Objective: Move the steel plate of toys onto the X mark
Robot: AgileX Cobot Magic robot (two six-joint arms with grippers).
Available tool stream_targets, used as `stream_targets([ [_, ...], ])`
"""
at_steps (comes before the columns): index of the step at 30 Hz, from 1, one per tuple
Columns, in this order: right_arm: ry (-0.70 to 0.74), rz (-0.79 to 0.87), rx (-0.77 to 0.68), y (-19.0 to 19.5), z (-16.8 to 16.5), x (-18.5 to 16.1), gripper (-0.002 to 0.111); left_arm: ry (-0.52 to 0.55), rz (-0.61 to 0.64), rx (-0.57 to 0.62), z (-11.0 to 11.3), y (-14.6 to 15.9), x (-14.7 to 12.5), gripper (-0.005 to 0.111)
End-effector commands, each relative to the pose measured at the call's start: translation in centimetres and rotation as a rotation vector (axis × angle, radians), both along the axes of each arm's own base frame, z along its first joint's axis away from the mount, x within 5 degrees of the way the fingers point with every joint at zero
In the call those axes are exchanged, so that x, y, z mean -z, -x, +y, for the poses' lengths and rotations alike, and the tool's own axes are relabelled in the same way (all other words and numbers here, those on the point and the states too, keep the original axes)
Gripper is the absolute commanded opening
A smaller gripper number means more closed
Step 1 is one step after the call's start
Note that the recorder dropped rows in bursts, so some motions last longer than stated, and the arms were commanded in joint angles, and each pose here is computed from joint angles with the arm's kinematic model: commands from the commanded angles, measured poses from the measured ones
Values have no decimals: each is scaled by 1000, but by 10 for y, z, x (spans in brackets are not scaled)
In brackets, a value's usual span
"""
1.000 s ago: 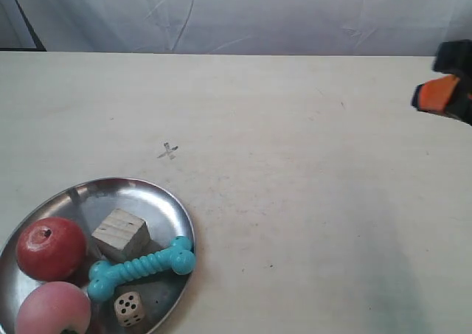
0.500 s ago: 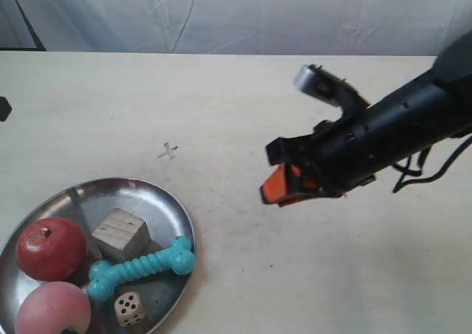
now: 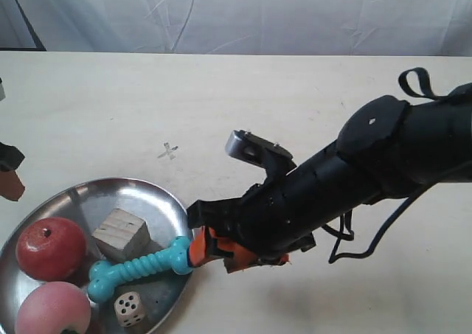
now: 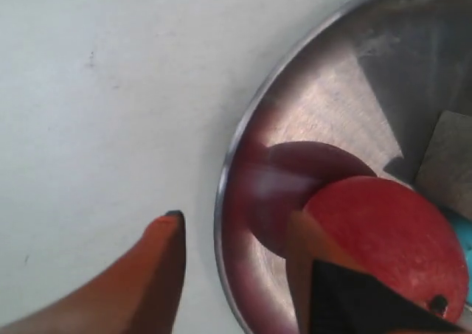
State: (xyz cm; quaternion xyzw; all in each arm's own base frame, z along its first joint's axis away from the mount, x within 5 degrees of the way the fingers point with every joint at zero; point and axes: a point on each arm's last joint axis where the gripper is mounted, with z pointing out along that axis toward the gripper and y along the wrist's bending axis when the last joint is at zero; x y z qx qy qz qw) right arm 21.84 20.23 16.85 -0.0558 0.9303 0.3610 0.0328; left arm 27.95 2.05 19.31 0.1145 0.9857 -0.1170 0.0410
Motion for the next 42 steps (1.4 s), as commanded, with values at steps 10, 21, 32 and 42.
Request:
stream_targets([
  [10, 25, 108, -1, 26, 39, 34, 56, -28, 9, -46, 4, -3, 25, 43],
  [21, 21, 118, 103, 19, 40, 39, 56, 1, 94, -19, 3, -6, 52, 43],
  [32, 31, 169, 182, 15, 41, 53, 56, 36, 109, 24, 1, -8, 63, 43],
  [42, 26, 204, 183, 24, 56, 70, 56, 77, 118, 36, -2, -8, 69, 43],
])
